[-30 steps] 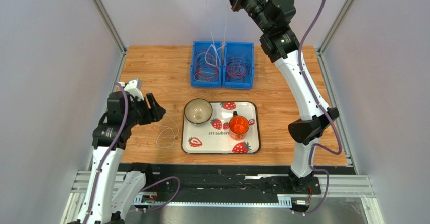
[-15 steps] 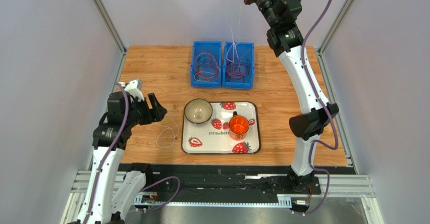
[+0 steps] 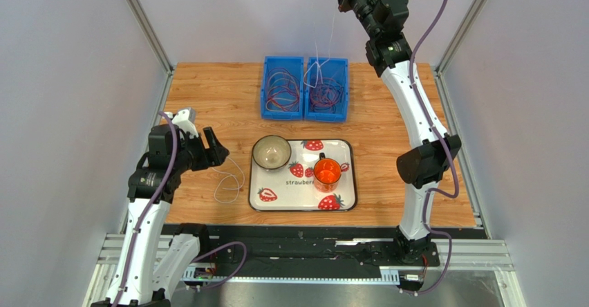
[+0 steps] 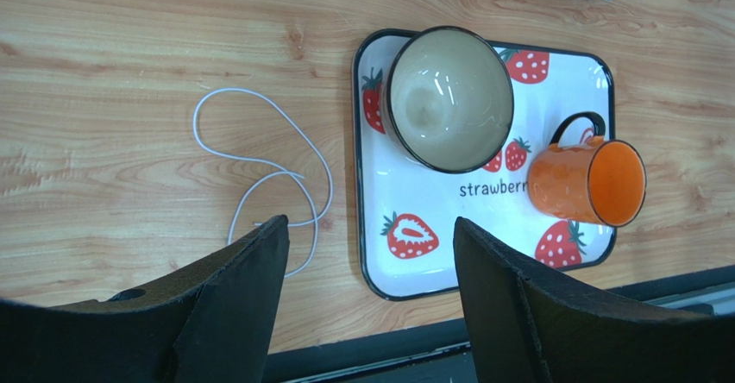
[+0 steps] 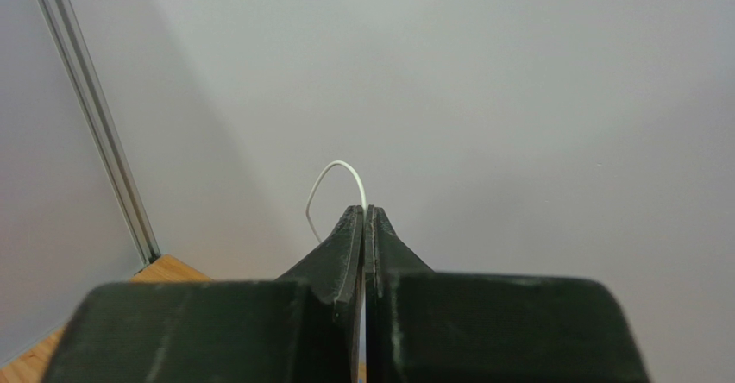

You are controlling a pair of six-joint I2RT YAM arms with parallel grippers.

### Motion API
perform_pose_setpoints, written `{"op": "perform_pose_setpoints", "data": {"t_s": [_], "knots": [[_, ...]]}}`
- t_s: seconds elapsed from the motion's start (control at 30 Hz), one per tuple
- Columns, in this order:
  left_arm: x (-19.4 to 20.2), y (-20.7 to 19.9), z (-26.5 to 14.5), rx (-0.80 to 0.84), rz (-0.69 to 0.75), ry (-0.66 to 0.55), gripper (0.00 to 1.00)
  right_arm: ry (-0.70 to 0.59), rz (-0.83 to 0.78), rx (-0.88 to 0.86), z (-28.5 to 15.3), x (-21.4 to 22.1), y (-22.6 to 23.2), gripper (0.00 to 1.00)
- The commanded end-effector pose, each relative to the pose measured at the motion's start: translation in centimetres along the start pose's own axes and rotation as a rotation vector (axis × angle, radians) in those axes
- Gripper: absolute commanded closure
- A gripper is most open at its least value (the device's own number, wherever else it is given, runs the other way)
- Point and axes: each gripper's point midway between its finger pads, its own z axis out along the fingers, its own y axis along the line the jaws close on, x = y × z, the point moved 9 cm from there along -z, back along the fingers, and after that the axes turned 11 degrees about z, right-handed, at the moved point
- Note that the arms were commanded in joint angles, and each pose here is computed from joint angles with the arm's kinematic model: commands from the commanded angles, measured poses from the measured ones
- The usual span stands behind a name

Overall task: Untangle the cables
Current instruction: Place the cable in the bin.

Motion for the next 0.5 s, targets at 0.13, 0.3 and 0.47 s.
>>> {"op": "perform_pose_setpoints", "data": {"t_s": [0.13,0.3,0.47], "knots": [[-0.3,0.1,0.3,0.001,0.014,-0.022,0.22,-0.092,0.022,0.004,0.1,-2.3,-1.1,1.00],[-0.3,0.1,0.3,-0.002,0.013,-0.020,0.23,-0.109,0.021,0.003,-0.2,-3.3,-1.3,1.00],[-0.3,0.1,0.3,-0.002,0.011,-0.019,0.23,-0.101,0.024,0.001,-0.4,-3.2,-1.5,1.00]]}}
